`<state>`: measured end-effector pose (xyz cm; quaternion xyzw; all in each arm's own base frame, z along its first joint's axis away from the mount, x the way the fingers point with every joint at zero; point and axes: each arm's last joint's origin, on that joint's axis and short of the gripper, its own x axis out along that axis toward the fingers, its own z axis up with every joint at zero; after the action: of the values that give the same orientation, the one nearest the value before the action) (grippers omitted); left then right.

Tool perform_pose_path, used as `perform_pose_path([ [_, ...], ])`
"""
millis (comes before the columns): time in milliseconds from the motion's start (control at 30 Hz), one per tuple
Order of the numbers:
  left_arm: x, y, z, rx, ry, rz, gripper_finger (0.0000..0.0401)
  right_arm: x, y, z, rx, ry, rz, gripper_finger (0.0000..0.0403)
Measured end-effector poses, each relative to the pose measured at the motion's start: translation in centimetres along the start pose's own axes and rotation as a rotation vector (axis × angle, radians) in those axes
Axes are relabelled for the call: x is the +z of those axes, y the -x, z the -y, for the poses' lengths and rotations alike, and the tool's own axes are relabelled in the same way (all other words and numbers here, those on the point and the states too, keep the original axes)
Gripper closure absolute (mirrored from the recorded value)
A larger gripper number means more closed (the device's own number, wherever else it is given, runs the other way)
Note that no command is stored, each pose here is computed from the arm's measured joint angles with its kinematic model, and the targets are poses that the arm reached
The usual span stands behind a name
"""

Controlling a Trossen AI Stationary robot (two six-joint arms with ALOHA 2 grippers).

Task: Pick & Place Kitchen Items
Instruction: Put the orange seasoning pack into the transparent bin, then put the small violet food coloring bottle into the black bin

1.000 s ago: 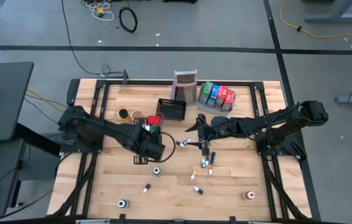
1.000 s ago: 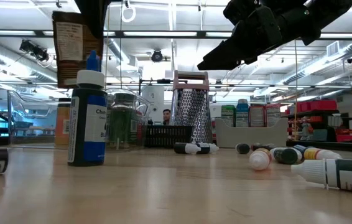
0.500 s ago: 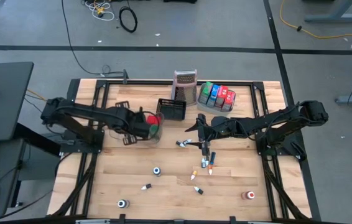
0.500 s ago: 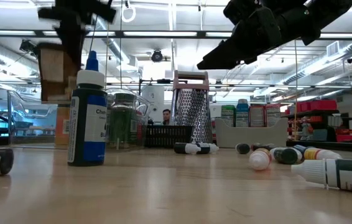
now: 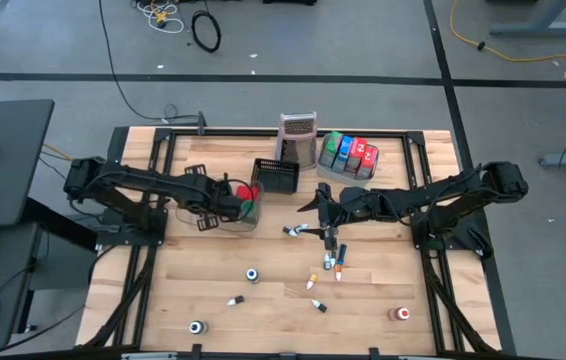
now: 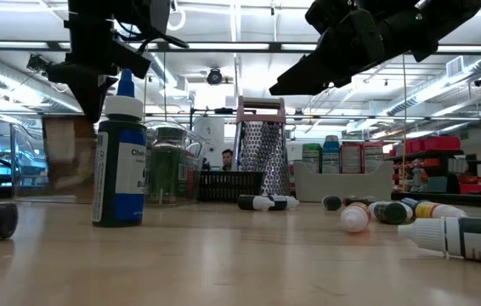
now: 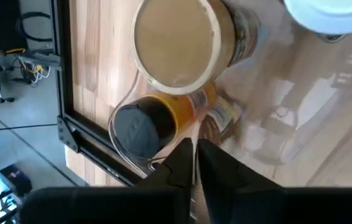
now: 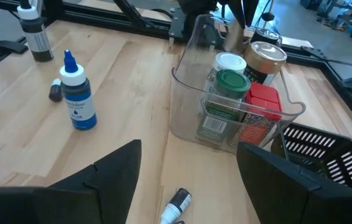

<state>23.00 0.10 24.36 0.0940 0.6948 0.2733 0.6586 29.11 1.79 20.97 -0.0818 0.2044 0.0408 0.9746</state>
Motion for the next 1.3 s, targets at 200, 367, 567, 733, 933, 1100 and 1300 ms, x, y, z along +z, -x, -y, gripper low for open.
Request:
perform_pose_path([
  [200, 0.1, 0.1, 0.0, -0.003, 0.004, 0.008, 0.0319, 0.0, 0.0, 0.0, -0.001, 0.013, 0.001, 0.0128],
  [367, 0.1, 0.1, 0.0, -0.002, 0.031, 0.006, 0.0300, 0.1, 0.0, 0.0, -0.002, 0.025, 0.007, 0.0128],
  [567, -0.2, 0.7, 0.1, 0.034, 0.075, 0.050, 0.0302, -0.1, 0.0, 0.4, -0.010, -0.004, -0.002, 0.0128],
  [733, -0.3, 3.9, -0.1, 0.065, 0.112, 0.218, 0.0302, -0.7, 0.0, 1.1, -0.082, -0.022, -0.071, 0.0128],
  [933, -1.7, 9.3, -0.4, 0.033, 0.105, 0.603, 0.0307, -1.7, -0.2, 1.1, -0.075, -0.032, -0.154, 0.0128],
  [1100, -3.9, 12.6, -1.0, -0.201, -0.085, 0.912, 0.0311, -3.4, -1.7, 0.9, -0.053, -0.018, -0.232, 0.0128],
  [1300, -6.5, 11.9, -1.3, -0.434, -0.292, 1.278, 0.0312, -5.0, -3.1, 0.6, 0.027, 0.024, -0.273, 0.0128],
])
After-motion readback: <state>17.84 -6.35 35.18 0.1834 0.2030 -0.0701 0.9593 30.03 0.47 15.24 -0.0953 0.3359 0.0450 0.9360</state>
